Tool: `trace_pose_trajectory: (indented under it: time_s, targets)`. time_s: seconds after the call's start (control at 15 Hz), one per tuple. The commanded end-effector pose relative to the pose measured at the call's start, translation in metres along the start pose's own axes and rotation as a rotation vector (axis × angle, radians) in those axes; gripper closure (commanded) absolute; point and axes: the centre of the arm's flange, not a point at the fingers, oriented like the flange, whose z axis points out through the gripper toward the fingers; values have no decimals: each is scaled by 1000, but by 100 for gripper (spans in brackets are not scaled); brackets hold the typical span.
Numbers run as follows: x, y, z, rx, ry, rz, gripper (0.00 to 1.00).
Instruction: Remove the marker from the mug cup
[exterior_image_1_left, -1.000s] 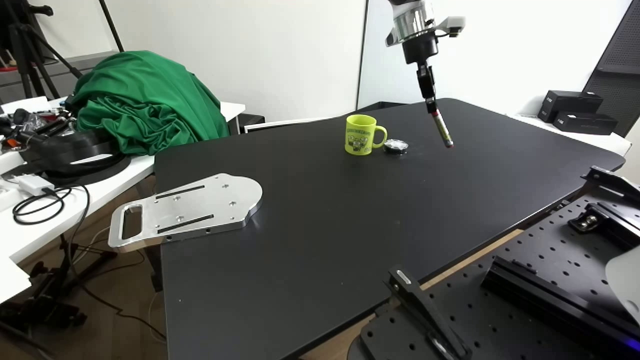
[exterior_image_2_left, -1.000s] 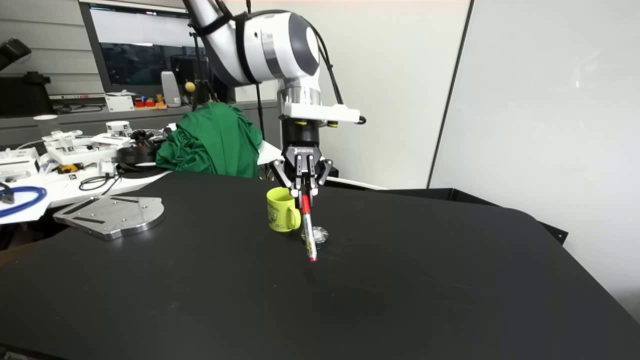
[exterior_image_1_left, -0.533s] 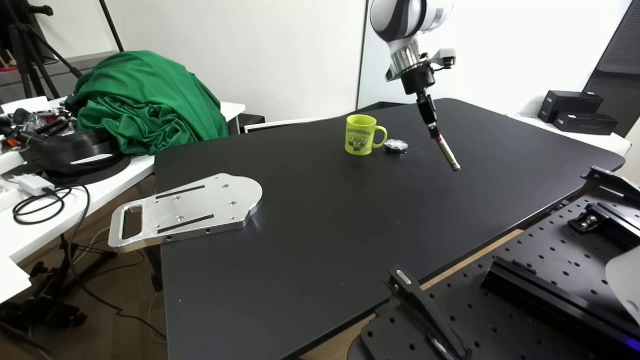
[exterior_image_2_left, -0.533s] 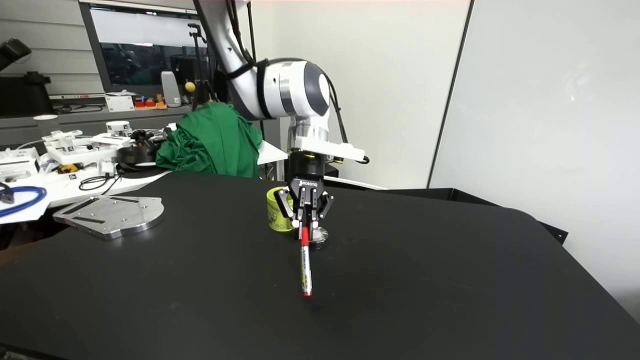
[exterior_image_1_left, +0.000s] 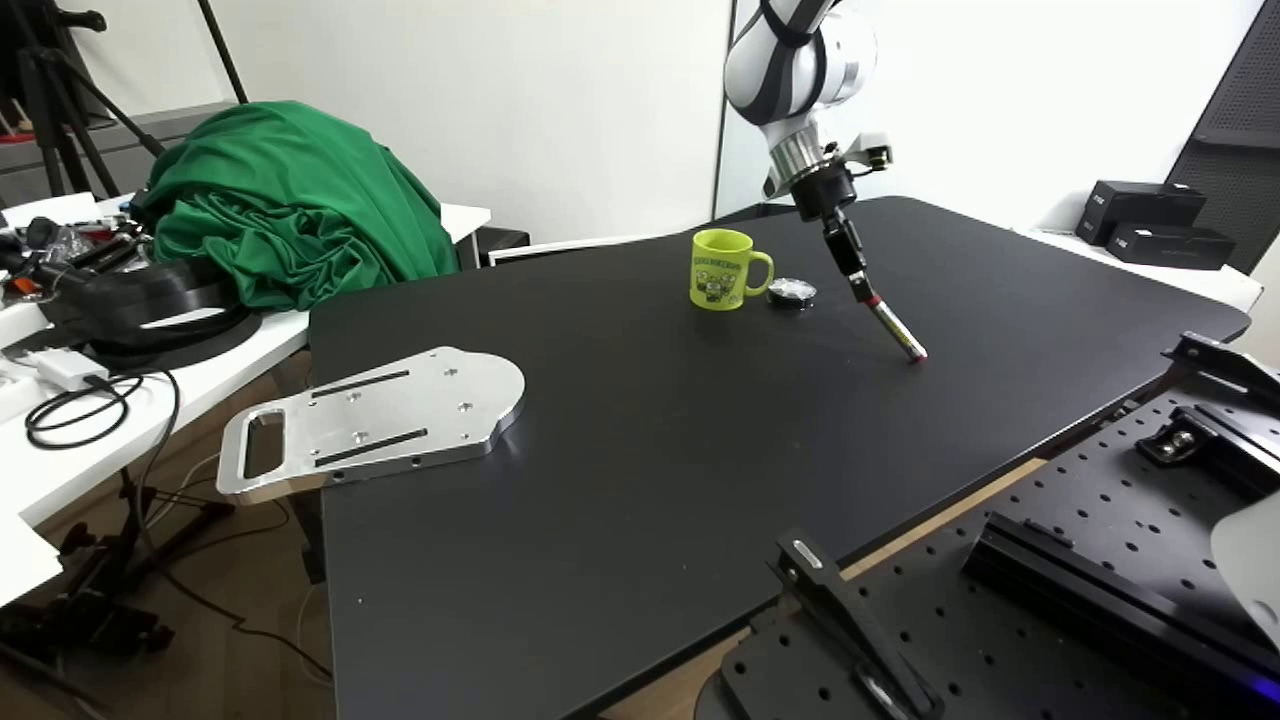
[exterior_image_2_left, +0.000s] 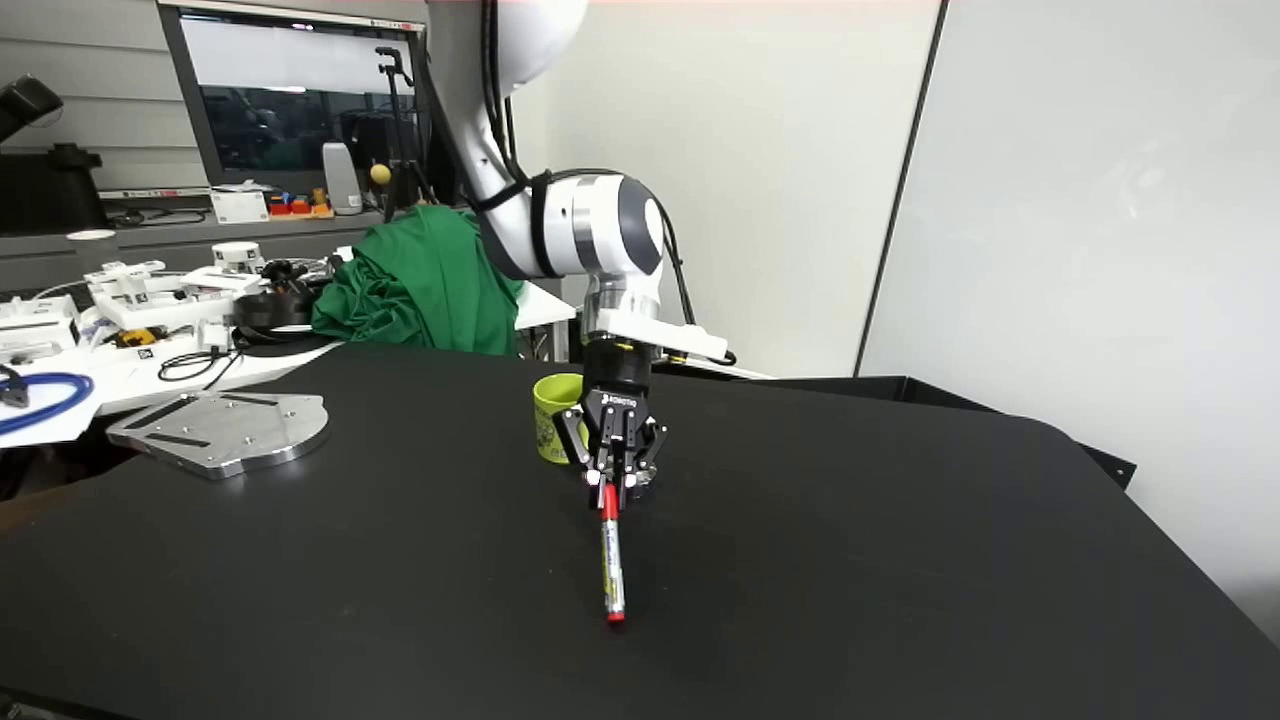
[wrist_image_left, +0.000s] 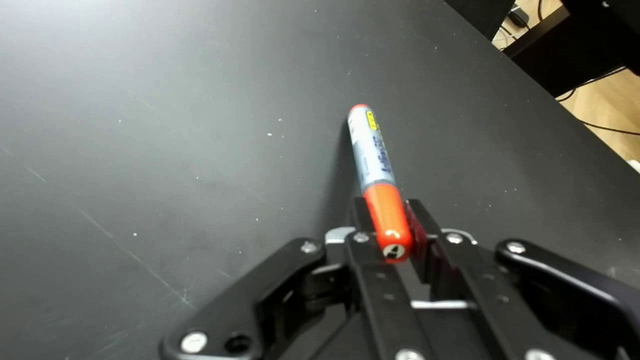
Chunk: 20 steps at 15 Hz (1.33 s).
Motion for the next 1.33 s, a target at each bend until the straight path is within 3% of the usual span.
trace_pose_trajectory:
  time_s: [0.0, 0.13, 0.33, 0.6, 0.93, 1.27]
  targets:
    - [12, 15, -13, 17, 11, 12, 53]
    - [10, 12, -23, -1, 23, 12, 48]
    - [4, 7, -41, -30, 53, 10, 26]
    - [-10, -7, -76, -170, 218, 58, 2]
    - [-30, -33, -123, -315, 459, 85, 0]
    - [-56, -61, -146, -422, 720, 124, 0]
